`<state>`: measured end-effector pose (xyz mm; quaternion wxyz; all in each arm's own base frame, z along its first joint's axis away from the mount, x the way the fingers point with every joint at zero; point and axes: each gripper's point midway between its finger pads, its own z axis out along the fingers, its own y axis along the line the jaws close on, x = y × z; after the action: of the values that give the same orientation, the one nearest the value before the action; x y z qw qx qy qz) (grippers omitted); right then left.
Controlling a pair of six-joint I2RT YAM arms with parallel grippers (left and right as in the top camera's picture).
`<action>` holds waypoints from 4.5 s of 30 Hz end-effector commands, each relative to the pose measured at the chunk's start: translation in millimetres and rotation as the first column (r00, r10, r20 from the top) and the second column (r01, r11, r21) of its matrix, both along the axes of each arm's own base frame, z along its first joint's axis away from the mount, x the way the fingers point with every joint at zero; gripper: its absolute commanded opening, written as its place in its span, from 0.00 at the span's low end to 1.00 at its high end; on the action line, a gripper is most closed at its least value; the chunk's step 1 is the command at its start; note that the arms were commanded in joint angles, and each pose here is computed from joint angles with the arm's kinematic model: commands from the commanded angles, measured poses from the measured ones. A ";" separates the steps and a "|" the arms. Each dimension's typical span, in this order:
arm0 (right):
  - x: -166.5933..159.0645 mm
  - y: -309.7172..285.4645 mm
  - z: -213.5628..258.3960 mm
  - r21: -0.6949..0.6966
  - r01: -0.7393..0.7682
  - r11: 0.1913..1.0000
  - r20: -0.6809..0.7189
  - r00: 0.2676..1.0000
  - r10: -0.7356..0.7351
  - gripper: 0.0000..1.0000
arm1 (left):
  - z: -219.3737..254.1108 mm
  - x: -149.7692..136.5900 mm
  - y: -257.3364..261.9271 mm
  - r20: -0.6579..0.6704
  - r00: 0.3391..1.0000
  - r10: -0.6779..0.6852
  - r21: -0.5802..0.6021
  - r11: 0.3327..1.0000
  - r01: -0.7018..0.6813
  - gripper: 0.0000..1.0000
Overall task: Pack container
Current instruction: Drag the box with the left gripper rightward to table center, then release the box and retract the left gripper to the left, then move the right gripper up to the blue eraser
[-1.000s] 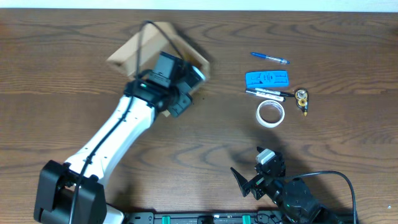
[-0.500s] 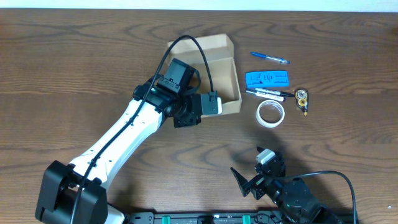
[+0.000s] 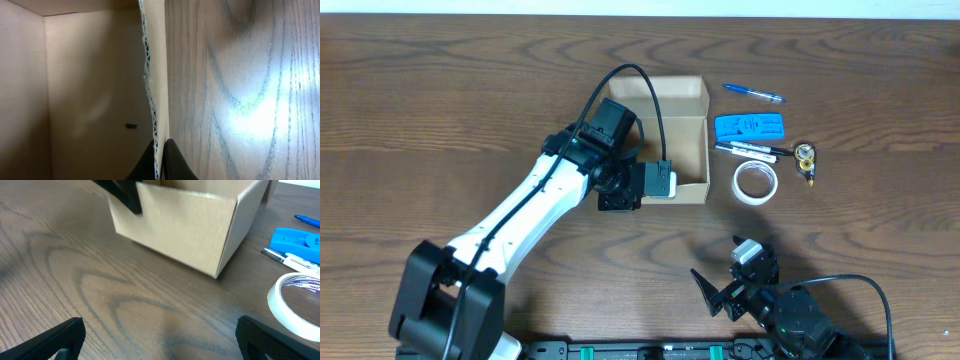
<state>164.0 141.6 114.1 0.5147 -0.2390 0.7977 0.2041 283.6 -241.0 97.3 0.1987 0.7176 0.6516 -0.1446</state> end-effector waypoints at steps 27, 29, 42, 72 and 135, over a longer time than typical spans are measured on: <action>-1.0 1.0 -0.2 0.010 -0.002 1.000 -0.004 1.000 0.003 0.99 | 116.1 13.4 -3.2 0.033 0.931 0.364 -0.261 0.902 -0.343 0.95; -1.0 1.0 -0.2 0.010 -0.002 1.000 -0.004 1.000 0.003 0.99 | 123.5 22.5 10.4 0.057 0.883 0.466 -0.255 0.862 -0.439 0.95; -1.0 1.0 -0.2 0.010 -0.002 1.000 -0.004 1.000 0.003 0.99 | 114.6 62.9 82.3 -0.111 0.439 0.892 -0.197 0.413 -0.889 0.95; 1.1 -1.5 0.2 0.005 0.015 1.000 0.002 1.000 -0.015 0.99 | 175.8 -118.5 126.1 -0.236 0.540 0.808 -0.170 0.513 -0.841 0.95; 151.5 -107.2 46.1 -0.345 0.467 0.814 -0.465 0.668 -0.581 0.99 | 175.7 -124.4 130.1 -0.230 0.536 0.812 -0.167 0.509 -0.844 0.95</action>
<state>297.3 48.1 152.0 0.2704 0.0363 0.9609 0.0475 160.3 -109.4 270.4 0.2930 0.2707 0.9039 -0.1543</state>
